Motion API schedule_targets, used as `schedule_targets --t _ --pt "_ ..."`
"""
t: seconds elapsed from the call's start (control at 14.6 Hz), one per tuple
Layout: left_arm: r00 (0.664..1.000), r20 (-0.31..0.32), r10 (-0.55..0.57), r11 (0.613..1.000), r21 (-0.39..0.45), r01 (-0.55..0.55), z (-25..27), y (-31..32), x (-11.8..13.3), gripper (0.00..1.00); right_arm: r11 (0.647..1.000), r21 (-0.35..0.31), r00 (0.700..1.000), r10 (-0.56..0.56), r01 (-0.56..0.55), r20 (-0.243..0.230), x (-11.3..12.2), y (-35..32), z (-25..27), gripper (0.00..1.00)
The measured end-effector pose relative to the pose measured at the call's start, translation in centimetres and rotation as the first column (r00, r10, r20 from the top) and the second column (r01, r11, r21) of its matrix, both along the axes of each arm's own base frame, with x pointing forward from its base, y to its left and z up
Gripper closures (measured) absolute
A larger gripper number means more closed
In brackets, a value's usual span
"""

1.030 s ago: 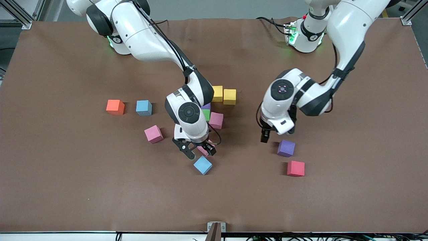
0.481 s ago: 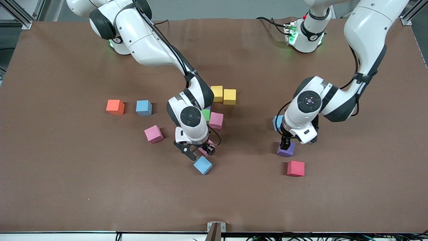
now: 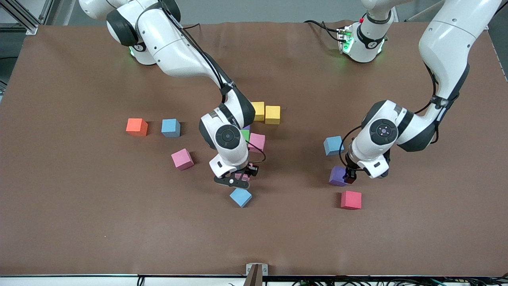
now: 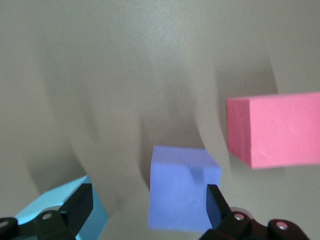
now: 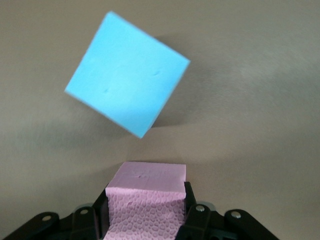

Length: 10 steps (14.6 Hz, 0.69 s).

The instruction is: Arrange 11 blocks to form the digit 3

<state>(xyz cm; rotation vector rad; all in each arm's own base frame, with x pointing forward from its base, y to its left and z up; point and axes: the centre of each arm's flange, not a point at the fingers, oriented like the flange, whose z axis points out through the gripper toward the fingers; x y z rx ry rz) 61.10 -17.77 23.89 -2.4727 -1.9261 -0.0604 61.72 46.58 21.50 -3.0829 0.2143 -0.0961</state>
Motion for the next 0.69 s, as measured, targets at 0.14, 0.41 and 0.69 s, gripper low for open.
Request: schedule_targets --t 0.14,0.41,0.69 --pt "1.0 0.004 0.008 1.0 -0.014 -0.008 -0.5 0.4 0.6 0.0 0.999 -0.008 0.999 0.046 -0.046 -0.008 -0.6 0.1 0.0 0.43" --pt "1.0 0.02 0.014 0.999 -0.034 -0.013 -0.1 0.0 1.7 0.0 0.996 -0.022 0.996 0.083 -0.084 -0.031 -2.1 0.2 0.0 0.43" --pt "1.0 0.028 0.01 0.999 -0.04 -0.008 0.1 -0.6 2.0 0.0 0.995 -0.031 0.994 0.097 -0.098 -0.053 -3.3 -0.2 0.0 0.43"
